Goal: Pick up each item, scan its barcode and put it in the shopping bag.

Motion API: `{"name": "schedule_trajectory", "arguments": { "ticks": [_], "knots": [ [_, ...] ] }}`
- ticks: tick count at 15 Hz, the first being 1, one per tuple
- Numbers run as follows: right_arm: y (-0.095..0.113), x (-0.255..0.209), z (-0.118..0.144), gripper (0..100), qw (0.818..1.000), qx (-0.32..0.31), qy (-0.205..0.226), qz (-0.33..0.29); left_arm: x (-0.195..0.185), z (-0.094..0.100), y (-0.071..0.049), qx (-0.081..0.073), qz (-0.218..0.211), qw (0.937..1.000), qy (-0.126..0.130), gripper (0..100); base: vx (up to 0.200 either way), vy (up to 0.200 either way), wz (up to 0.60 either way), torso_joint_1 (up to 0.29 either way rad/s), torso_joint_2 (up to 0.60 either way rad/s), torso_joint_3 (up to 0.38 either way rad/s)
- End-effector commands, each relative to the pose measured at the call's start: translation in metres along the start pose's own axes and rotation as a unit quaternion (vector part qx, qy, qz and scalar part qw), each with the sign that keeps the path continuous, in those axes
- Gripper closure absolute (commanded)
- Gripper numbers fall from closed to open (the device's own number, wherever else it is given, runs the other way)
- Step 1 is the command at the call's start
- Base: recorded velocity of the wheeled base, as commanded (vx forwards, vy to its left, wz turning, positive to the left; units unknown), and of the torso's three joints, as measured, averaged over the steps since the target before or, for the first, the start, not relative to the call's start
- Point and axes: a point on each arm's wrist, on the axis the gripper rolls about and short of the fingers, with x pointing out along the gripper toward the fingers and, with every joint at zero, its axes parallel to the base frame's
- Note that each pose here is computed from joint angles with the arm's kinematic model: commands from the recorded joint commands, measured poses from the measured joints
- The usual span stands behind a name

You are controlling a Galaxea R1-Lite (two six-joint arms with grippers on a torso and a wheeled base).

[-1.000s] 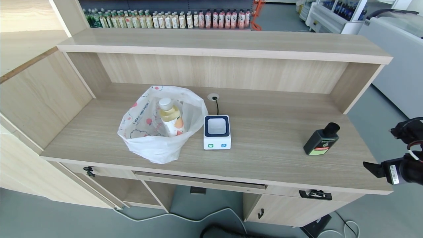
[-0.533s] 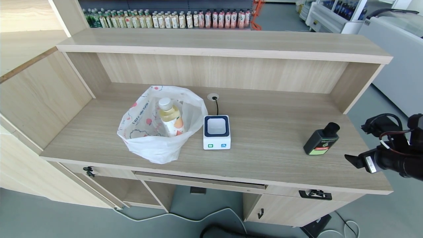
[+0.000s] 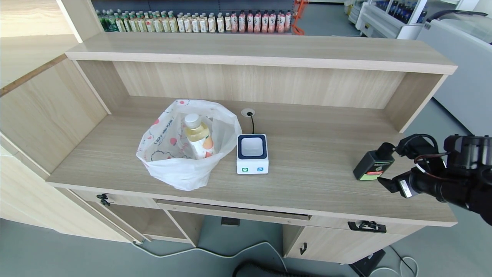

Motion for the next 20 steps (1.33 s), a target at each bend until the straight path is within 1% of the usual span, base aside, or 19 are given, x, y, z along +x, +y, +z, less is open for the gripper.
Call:
{"name": "schedule_trajectory", "arguments": {
  "ticks": [1, 6, 11, 15, 18, 20],
  "knots": [
    [0.003, 0.004, 0.001, 0, 1.0, -0.003, 0.0, 0.005, 0.0, 0.0, 0.0, 0.0, 0.001, 1.0, 0.0, 0, 0.0, 0.0, 0.0, 0.0, 0.0, 0.0],
    [0.002, 0.006, 0.004, 0, 1.0, -0.007, -0.004, 0.003, 0.0, 0.0, 0.0, 0.0, 0.001, 1.0, 0.0, 0, 0.0, 0.0, 0.0, 0.0, 0.0, 0.0],
    [0.002, 0.014, 0.006, 0, 0.999, -0.03, -0.016, -0.002, 0.0, 0.0, 0.0, 0.0, 0.001, 1.0, 0.0, 0, 0.0, 0.0, 0.0, 0.0, 0.0, 0.0],
    [0.011, 0.019, 0.007, 0, 0.999, -0.034, -0.016, 0.011, 0.0, 0.0, 0.0, 0.0, 0.001, 1.0, 0.0, 0, 0.0, 0.0, 0.0, 0.0, 0.0, 0.0],
    [0.018, 0.03, 0.01, 0, 0.999, -0.037, -0.036, 0.01, 0.0, 0.0, 0.0, 0.0, 0.001, 1.0, 0.0, 0, 0.0, 0.0, 0.0, 0.0, 0.0, 0.0],
    [0.02, 0.037, 0.01, 0, 0.999, -0.039, -0.036, 0.012, 0.0, 0.0, 0.0, 0.0, 0.001, 1.0, 0.0, 0, 0.0, 0.0, 0.0, 0.0, 0.0, 0.0]
  ]
}}
